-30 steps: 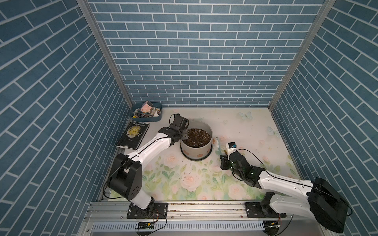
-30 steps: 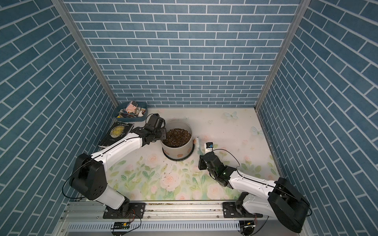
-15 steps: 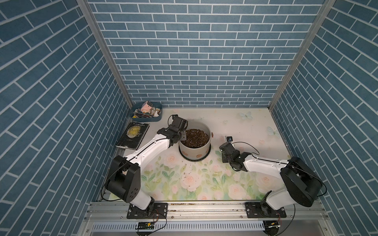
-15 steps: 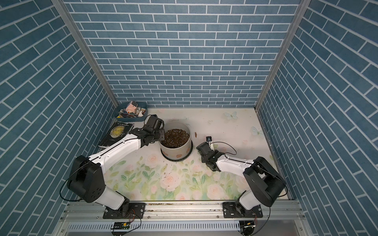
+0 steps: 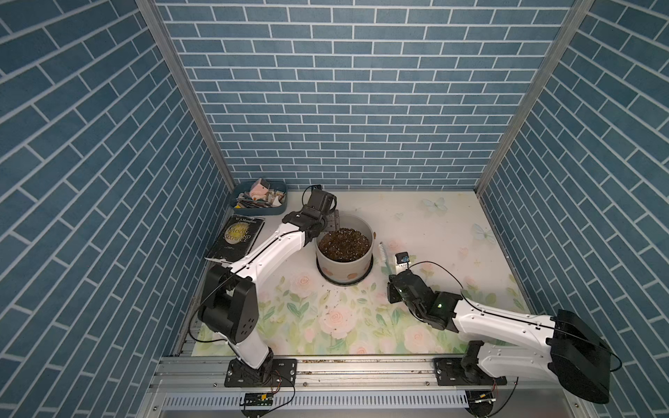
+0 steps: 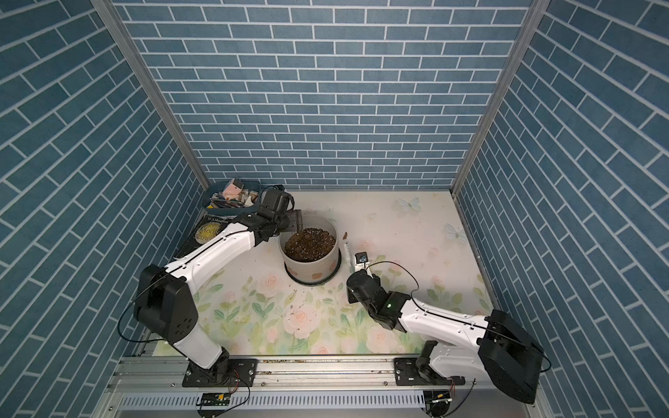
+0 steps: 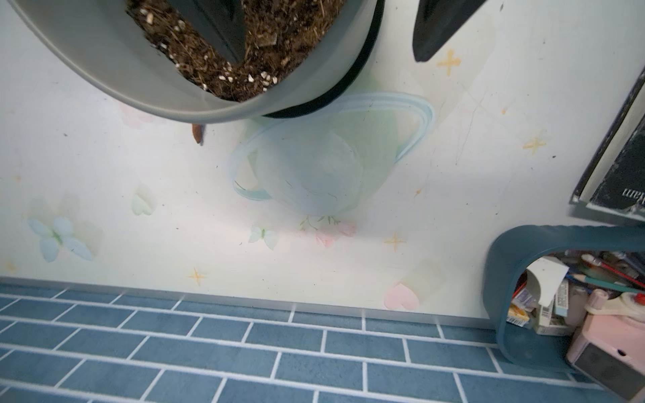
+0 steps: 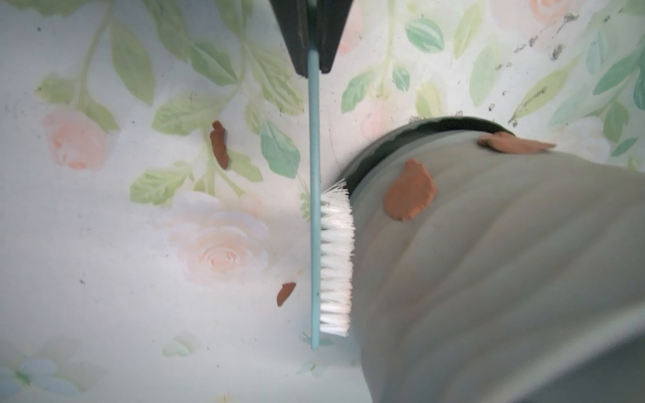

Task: Scrub the dried mud off the ceramic pot
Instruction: Rotate the pot on the tray, then brush off the soil from the pot.

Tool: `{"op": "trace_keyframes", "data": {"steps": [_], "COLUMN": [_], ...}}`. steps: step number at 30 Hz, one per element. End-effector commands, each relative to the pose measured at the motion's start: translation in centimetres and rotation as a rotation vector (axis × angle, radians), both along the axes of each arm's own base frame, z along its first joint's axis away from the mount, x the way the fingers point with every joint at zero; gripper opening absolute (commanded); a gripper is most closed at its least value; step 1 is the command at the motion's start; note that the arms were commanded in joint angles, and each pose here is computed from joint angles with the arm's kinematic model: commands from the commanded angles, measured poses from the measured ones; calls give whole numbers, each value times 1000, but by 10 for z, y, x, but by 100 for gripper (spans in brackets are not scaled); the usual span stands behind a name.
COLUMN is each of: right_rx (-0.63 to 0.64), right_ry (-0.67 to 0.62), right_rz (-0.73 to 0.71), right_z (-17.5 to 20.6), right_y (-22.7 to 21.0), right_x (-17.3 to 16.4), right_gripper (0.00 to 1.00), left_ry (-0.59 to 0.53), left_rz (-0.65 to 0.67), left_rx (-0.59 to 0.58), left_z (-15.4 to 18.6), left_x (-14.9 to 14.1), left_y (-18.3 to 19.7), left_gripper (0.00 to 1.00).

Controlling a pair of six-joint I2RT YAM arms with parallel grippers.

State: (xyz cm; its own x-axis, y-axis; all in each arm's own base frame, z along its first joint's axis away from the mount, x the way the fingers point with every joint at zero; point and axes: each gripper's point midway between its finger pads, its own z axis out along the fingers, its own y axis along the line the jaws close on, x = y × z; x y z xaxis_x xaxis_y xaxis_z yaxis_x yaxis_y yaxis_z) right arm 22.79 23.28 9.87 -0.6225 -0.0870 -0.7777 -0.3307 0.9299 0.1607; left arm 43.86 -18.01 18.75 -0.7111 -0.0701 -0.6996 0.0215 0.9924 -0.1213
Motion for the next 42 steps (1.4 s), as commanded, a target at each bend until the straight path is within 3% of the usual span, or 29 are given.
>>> {"op": "trace_keyframes", "data": {"steps": [1, 4, 11, 13, 21, 24, 26, 28, 35, 42], "right_rx": [114, 148, 176, 178, 154, 138, 136, 161, 211, 313], "right_ry": [19, 36, 60, 64, 96, 109, 110, 119, 145, 95], "right_rz": [-18, -15, 3, -6, -29, -10, 7, 32, 78, 160], "right_z": [4, 4, -4, -5, -17, -21, -22, -23, -27, 11], "right_y": [5, 4, 9, 9, 12, 19, 28, 39, 70, 91], "right_x": [-7, -12, -20, -19, -17, -16, -12, -10, 6, 5], "right_gripper": [0, 0, 0, 0, 0, 0, 0, 0, 0, 0], "left_ry": [61, 70, 107, 106, 115, 126, 129, 129, 133, 135], "left_rz": [-28, -17, 103, 129, 83, 54, 26, 25, 26, 26], "left_rx": [73, 86, 150, 145, 24, -6, -39, -43, -38, -26], "left_z": [-22, -25, -21, -18, -10, -8, -9, -10, -17, -21], "left_x": [3, 2, -24, -38, -78, -79, -78, -76, -76, -76], "left_y": [2, 6, 39, 48, 47, 40, 31, 30, 30, 32], "left_gripper": [82, 70, 15, 7, 2, 3, 14, 17, 11, 7]}}
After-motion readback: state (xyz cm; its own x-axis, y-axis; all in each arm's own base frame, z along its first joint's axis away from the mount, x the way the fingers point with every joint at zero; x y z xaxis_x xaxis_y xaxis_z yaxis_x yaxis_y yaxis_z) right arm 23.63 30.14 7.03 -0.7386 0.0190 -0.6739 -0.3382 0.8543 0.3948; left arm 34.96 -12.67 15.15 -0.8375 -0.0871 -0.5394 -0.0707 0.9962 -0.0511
